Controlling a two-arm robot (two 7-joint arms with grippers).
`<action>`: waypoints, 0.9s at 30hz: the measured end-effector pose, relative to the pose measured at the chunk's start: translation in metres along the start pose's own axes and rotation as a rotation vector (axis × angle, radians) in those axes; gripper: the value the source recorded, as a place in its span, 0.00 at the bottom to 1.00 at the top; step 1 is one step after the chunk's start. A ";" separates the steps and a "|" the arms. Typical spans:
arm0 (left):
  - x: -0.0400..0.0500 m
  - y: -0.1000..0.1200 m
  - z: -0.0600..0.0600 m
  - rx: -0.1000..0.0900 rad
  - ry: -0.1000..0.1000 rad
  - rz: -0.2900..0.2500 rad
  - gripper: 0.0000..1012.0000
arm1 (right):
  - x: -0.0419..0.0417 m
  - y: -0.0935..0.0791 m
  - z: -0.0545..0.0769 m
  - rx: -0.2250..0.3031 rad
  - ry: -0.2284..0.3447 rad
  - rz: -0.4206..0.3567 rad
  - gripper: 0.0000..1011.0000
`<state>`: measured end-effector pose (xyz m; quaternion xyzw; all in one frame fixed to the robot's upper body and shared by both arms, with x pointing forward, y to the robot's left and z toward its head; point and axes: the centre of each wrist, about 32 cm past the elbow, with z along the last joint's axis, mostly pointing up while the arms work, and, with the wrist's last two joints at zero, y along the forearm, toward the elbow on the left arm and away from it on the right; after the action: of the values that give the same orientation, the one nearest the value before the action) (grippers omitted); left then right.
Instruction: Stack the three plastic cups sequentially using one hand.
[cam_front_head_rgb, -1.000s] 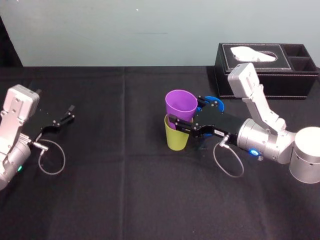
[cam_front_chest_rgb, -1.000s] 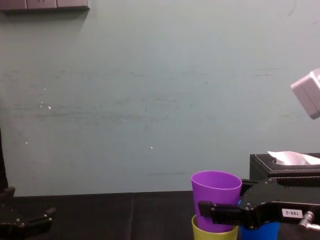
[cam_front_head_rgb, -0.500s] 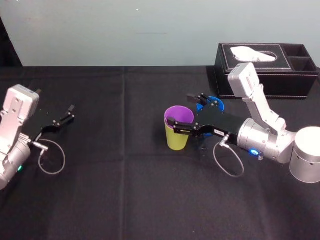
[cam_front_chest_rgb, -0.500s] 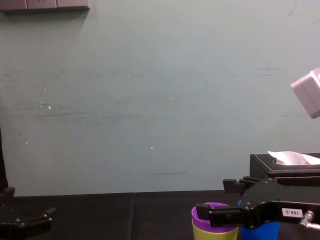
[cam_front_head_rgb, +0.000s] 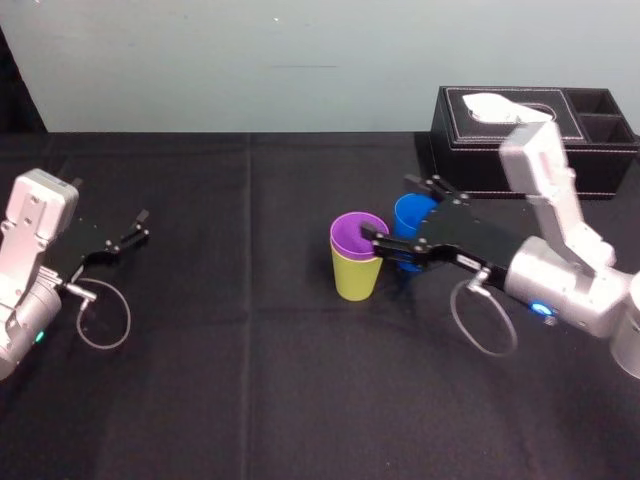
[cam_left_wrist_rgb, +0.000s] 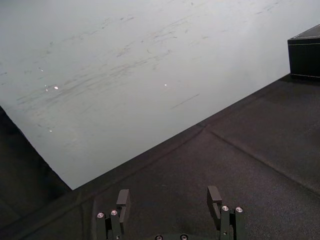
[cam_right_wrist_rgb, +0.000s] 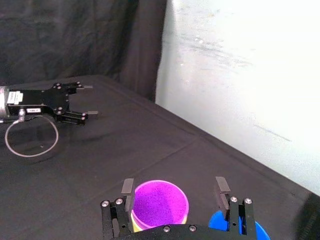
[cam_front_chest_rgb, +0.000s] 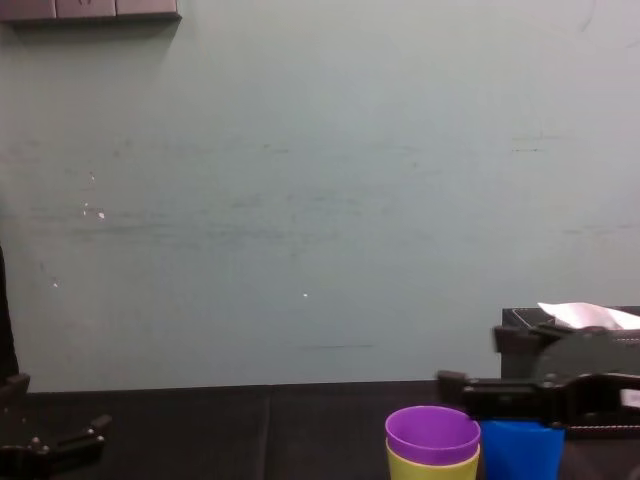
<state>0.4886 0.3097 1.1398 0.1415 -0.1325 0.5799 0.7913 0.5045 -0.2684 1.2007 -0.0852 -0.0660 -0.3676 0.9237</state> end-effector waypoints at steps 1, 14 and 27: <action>0.0000 0.000 0.000 0.000 0.000 0.000 1.00 | -0.0004 -0.004 0.000 0.003 -0.001 -0.006 0.99; 0.0000 0.000 0.000 0.000 0.000 0.000 1.00 | -0.0001 -0.060 -0.026 -0.021 0.084 -0.126 0.99; 0.0000 0.000 0.000 0.000 0.000 0.000 1.00 | -0.0039 -0.058 -0.049 -0.103 0.165 -0.184 0.99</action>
<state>0.4886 0.3097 1.1398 0.1415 -0.1324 0.5799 0.7913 0.4645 -0.3174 1.1582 -0.0955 0.0217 -0.4593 0.8829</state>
